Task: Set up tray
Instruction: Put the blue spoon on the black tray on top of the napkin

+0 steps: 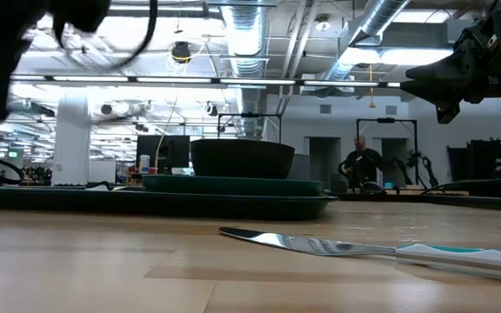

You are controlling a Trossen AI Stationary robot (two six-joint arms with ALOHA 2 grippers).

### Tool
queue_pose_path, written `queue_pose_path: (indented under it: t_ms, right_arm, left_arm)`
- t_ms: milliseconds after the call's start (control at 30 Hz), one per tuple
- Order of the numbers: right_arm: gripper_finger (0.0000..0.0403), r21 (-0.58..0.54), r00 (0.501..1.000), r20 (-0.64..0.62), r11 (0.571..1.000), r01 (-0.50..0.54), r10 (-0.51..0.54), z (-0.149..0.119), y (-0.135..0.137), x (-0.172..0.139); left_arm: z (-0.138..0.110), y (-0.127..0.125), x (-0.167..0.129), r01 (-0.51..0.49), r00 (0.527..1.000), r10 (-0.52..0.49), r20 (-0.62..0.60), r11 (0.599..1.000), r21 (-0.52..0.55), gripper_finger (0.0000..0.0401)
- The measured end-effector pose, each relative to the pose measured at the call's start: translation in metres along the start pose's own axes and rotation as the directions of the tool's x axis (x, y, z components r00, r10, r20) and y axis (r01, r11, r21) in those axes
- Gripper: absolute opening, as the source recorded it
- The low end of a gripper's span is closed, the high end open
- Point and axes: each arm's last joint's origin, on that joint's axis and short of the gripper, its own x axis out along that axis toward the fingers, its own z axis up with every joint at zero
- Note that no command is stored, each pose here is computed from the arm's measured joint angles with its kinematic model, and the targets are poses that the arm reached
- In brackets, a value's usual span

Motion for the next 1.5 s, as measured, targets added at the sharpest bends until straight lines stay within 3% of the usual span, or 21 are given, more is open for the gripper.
queue_pose_path:
  t_ms: [100, 367, 667, 967, 1200, 1500]
  right_arm:
    - [0.0123, 0.0, 1.0, 0.0, 1.0, 0.0, 0.0, 0.0, 0.0, 0.0]
    - [0.0123, 0.0, 1.0, 0.0, 1.0, 0.0, 0.0, 0.0, 0.0, 0.0]
    - [0.0123, 0.0, 1.0, 0.0, 1.0, 0.0, 0.0, 0.0, 0.0, 0.0]
    - [0.0123, 0.0, 1.0, 0.0, 1.0, 0.0, 0.0, 0.0, 0.0, 0.0]
    - [0.0123, 0.0, 1.0, 0.0, 1.0, 0.0, 0.0, 0.0, 0.0, 0.0]
    - [0.0123, 0.0, 1.0, 0.0, 1.0, 0.0, 0.0, 0.0, 0.0, 0.0]
  left_arm:
    - [0.012, 0.012, -0.02, -0.019, 0.997, 0.025, 0.077, 0.997, -0.076, 0.003]
    - [0.068, 0.068, -0.054, -0.262, 0.943, 0.296, 0.151, 0.942, -0.207, 0.003]
    - [0.133, 0.138, -0.065, -0.308, 0.903, 0.385, 0.192, 0.89, -0.337, 0.003]
    - [0.18, 0.18, -0.036, -0.184, 0.944, 0.263, 0.198, 0.92, -0.345, 0.003]
    - [0.186, 0.212, -0.007, -0.232, 0.958, 0.279, 0.071, 0.894, -0.383, 0.003]
    - [0.189, 0.23, 0.033, -0.235, 0.965, 0.261, 0.009, 0.883, -0.407, 0.003]
